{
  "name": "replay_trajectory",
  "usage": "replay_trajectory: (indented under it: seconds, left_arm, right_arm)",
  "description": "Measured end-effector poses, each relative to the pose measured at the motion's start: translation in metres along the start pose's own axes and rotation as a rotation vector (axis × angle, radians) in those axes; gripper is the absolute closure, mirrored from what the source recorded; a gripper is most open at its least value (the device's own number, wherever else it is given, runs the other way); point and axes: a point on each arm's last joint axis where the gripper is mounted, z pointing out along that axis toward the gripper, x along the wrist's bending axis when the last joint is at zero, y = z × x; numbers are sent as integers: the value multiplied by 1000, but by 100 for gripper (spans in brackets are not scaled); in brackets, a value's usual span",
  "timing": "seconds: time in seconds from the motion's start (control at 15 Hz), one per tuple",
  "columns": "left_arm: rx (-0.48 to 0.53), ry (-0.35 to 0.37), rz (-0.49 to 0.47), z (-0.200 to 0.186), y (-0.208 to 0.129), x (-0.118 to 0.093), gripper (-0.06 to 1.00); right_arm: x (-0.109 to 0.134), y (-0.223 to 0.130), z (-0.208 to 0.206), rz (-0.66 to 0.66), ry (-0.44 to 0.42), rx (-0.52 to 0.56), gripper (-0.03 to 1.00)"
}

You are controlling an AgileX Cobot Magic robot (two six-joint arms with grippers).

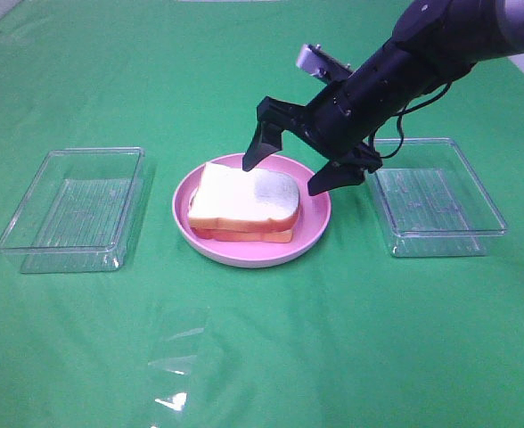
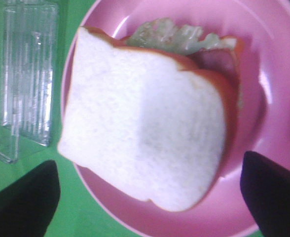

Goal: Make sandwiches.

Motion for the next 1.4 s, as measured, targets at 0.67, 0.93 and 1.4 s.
replay_trajectory:
  seconds: [0.67,0.93,1.4]
  left_arm:
    - [0,0,0,0,0,0,-4]
    - [0,0,0,0,0,0,-4]
    - [0,0,0,0,0,0,-4]
  right_arm:
    - [-81,38,-117,95,-330,-67,1]
    - [-102,29,-128,96,-398,28,1]
    - [-85,-38,-154,123,-406,166,1]
